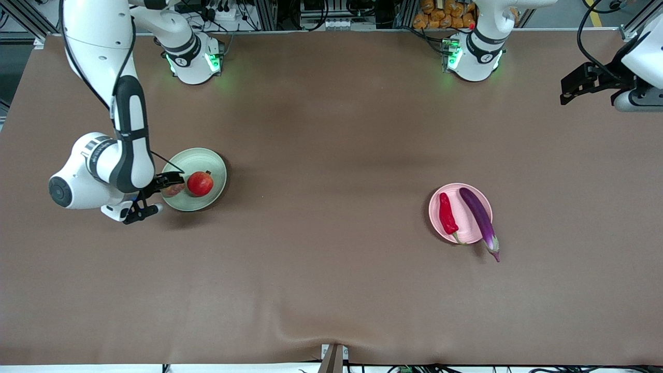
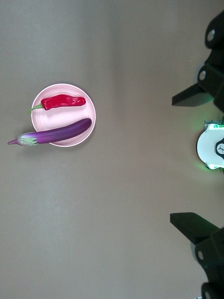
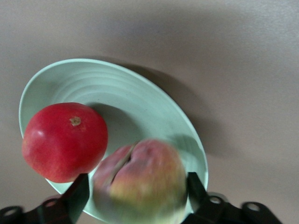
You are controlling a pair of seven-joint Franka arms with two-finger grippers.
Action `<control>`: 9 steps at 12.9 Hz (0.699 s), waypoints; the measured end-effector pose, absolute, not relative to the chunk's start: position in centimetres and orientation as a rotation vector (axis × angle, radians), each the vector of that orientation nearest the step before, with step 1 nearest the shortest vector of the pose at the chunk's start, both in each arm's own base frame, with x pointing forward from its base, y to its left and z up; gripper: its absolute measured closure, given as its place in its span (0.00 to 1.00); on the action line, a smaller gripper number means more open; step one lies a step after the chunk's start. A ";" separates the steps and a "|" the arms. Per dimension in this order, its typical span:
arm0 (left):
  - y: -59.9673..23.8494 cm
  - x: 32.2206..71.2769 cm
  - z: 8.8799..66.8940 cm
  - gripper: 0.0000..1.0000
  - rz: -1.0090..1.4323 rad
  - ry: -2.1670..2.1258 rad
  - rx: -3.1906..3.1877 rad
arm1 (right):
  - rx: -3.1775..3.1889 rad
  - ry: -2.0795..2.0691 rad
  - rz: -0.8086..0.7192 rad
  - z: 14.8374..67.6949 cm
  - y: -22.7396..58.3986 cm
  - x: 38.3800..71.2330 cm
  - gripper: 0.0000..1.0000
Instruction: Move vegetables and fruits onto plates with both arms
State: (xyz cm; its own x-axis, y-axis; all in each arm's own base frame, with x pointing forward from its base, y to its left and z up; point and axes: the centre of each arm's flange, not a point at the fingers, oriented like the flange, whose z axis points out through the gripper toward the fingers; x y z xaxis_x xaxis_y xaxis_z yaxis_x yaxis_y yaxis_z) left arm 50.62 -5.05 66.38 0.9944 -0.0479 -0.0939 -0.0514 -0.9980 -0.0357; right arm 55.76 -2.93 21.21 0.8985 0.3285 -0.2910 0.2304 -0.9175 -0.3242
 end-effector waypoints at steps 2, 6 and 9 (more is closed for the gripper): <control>-5.0 50.5 66.7 0.00 0.136 0.066 -3.100 | -2.759 -0.437 0.507 22.0 -2.3 56.3 0.00; -4.6 50.4 67.2 0.00 0.118 0.052 -3.103 | -2.736 -0.457 0.465 30.2 -0.3 60.9 0.00; -3.5 50.4 67.7 0.00 0.102 0.019 -3.107 | -2.781 -0.420 0.433 38.5 -0.8 63.1 0.00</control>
State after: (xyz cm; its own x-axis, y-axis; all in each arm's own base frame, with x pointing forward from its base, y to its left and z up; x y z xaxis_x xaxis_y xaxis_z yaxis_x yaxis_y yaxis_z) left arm 50.39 -3.49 67.71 0.9978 -0.0112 -0.0657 -0.0134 -0.9994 -0.0328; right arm 63.08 -0.79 38.51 0.9121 0.3266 -0.2479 0.2378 -0.9138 -0.3292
